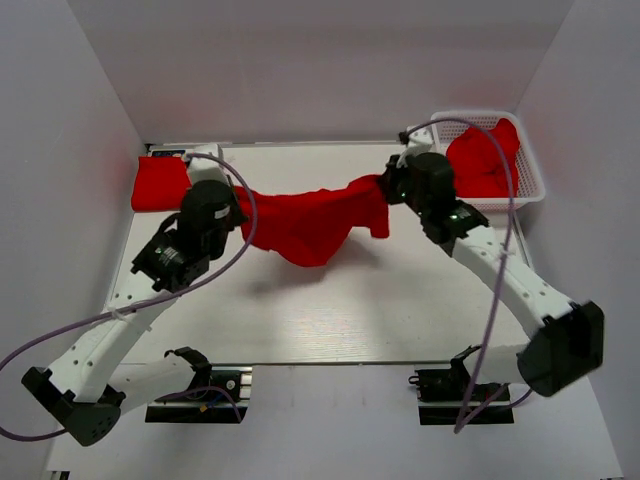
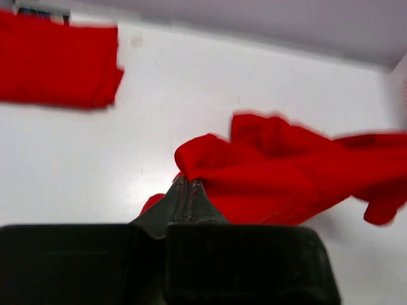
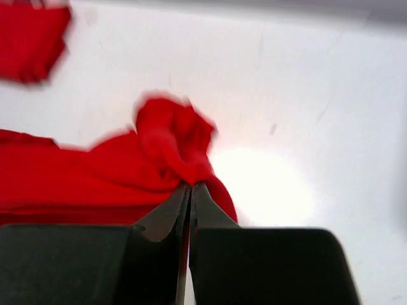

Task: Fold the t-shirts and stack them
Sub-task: Flatten out the tshirt

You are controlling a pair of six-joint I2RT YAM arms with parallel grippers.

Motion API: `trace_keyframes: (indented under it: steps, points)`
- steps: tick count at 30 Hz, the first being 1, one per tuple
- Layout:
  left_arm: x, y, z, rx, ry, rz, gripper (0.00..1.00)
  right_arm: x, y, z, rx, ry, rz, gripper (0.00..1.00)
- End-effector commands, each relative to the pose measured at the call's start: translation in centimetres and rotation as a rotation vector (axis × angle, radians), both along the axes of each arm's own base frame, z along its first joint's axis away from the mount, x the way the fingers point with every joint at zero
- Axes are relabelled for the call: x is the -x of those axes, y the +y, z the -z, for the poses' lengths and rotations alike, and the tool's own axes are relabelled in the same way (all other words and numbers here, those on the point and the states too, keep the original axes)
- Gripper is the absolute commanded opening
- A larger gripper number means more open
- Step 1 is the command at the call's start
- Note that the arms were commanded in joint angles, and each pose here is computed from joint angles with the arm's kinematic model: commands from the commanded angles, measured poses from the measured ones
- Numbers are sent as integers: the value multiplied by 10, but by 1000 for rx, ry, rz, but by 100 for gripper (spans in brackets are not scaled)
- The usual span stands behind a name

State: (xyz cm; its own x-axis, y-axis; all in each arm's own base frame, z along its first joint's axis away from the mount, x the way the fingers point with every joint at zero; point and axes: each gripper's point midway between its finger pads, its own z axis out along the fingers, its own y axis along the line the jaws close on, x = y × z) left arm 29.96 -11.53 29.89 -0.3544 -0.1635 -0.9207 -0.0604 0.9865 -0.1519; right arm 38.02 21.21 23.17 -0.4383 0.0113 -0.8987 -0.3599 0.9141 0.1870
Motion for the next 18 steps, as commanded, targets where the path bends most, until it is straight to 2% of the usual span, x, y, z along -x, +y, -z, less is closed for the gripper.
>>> trace_keyframes:
  steps: [1, 6, 10, 11, 12, 14, 18]
  points:
    - [5, 28, -88, 55, -228, -93, 0, 7, -33, -95, 7, -247, 84, 0]
    - [24, 30, -179, 113, -484, 15, 0, 39, -56, -186, -37, -451, 101, 0]
    - [61, 38, -249, 156, -697, 118, 0, 70, -76, -262, -71, -613, 106, 0]
    - [65, 39, -259, 155, -724, 123, 0, 70, -76, -262, -38, -628, 95, 0]
    - [78, 46, -276, 168, -769, 131, 0, 84, -84, -288, -40, -682, 93, 0]
    - [90, 53, -292, 159, -815, 138, 0, 96, -85, -304, -45, -714, 69, 0]
    - [118, 56, -326, 156, -918, 215, 0, 142, -95, -353, -74, -839, 1, 0]
